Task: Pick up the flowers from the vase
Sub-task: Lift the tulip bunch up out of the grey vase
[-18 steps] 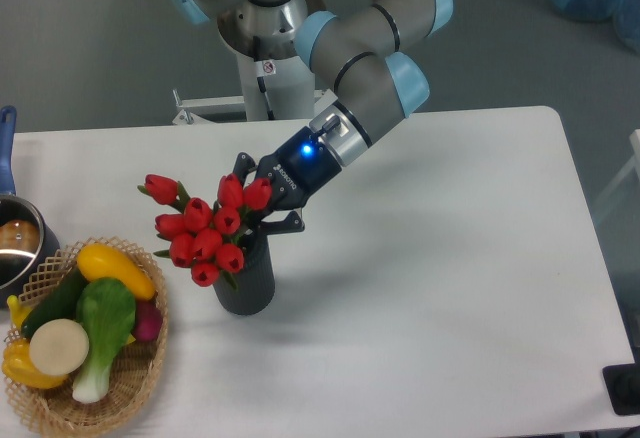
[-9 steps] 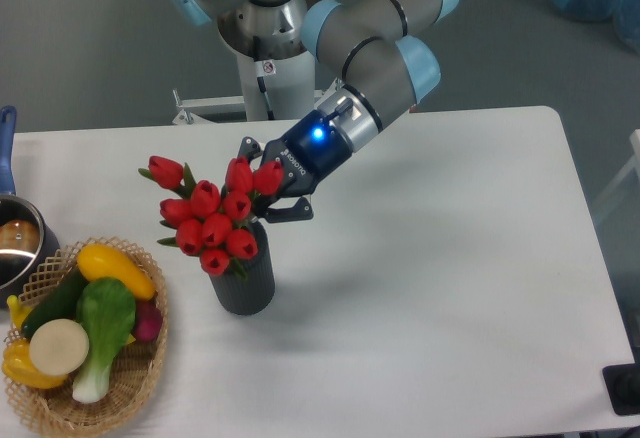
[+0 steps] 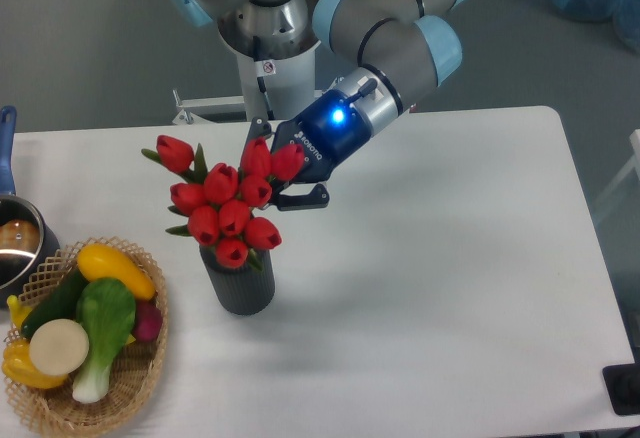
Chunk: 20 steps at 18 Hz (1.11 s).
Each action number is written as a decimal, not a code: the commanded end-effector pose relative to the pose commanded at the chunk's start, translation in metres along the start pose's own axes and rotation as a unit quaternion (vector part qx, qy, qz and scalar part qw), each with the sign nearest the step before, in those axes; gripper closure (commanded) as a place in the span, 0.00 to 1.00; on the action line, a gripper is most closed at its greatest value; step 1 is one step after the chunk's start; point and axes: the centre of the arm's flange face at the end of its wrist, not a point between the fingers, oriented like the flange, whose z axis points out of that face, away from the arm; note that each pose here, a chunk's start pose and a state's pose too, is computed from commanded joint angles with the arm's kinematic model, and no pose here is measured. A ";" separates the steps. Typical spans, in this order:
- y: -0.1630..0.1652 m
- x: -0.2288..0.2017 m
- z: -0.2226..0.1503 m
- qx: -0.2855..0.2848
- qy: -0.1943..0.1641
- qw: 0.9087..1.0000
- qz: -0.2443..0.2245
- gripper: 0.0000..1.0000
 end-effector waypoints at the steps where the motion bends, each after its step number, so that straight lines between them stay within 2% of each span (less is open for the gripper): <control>1: -0.005 -0.001 -0.001 0.001 -0.001 1.000 -0.004 0.85; 13: -0.036 -0.014 -0.039 0.045 -0.014 0.999 -0.011 0.85; 20: -0.053 -0.034 -0.093 0.056 -0.062 0.996 0.021 0.85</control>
